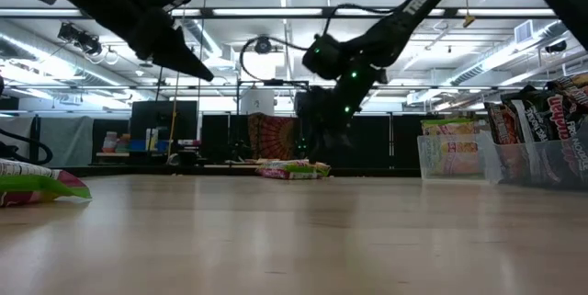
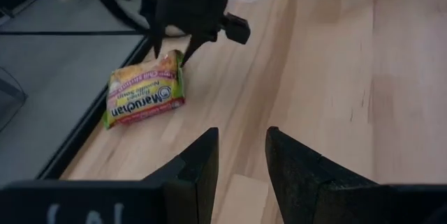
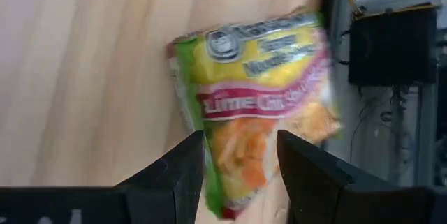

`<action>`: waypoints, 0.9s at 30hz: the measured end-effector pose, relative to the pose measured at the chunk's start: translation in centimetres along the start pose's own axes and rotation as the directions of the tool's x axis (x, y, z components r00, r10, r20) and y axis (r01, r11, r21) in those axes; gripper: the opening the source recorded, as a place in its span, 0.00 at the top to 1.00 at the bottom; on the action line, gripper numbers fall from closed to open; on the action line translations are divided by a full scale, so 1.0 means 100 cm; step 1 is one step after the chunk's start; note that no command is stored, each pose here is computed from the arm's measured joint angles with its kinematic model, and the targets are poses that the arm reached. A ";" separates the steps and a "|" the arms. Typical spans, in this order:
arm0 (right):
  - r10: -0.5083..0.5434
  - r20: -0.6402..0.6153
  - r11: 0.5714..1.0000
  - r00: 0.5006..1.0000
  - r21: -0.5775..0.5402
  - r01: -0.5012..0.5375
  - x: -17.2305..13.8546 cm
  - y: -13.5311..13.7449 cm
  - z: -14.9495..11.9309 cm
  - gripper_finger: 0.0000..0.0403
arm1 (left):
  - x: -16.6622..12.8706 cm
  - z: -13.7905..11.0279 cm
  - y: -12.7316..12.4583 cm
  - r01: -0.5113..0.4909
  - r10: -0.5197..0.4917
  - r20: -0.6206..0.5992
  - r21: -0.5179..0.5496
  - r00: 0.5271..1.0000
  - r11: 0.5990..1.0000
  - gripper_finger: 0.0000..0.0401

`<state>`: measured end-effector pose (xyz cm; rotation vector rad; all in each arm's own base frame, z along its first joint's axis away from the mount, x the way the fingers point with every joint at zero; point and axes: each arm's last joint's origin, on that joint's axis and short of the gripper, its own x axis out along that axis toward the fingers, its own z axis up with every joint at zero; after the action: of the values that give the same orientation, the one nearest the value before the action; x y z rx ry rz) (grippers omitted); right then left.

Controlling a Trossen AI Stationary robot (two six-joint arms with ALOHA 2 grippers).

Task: Sort Maruchan noodles
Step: Put the green noodle pack into the top transparent bin

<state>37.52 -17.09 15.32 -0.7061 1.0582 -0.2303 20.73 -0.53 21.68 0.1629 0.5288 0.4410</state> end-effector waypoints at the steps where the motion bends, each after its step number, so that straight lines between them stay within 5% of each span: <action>1: 0.017 -0.018 0.999 1.000 -0.028 -0.018 0.004 0.002 -0.001 0.54 | 0.000 0.000 0.000 0.000 0.000 -0.001 -0.006 1.000 1.000 0.69; 11: -0.031 -0.084 0.998 0.996 -0.054 0.026 0.032 0.012 -0.005 0.58 | 0.001 0.000 0.001 -0.006 0.006 0.007 0.014 1.000 1.000 0.69; 21: -0.056 -0.054 0.998 0.997 0.023 0.058 0.030 0.010 -0.001 0.95 | 0.003 0.003 0.005 -0.028 0.027 0.031 0.025 0.999 0.999 0.69; 27: -0.011 -0.107 0.995 0.994 0.092 0.021 -0.013 0.000 0.006 0.98 | 0.001 0.006 0.003 -0.018 0.016 0.033 0.056 0.999 0.998 0.69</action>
<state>37.39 -16.21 16.45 -0.6238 1.1359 -0.3327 20.99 -0.19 22.22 0.2288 0.5086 0.4396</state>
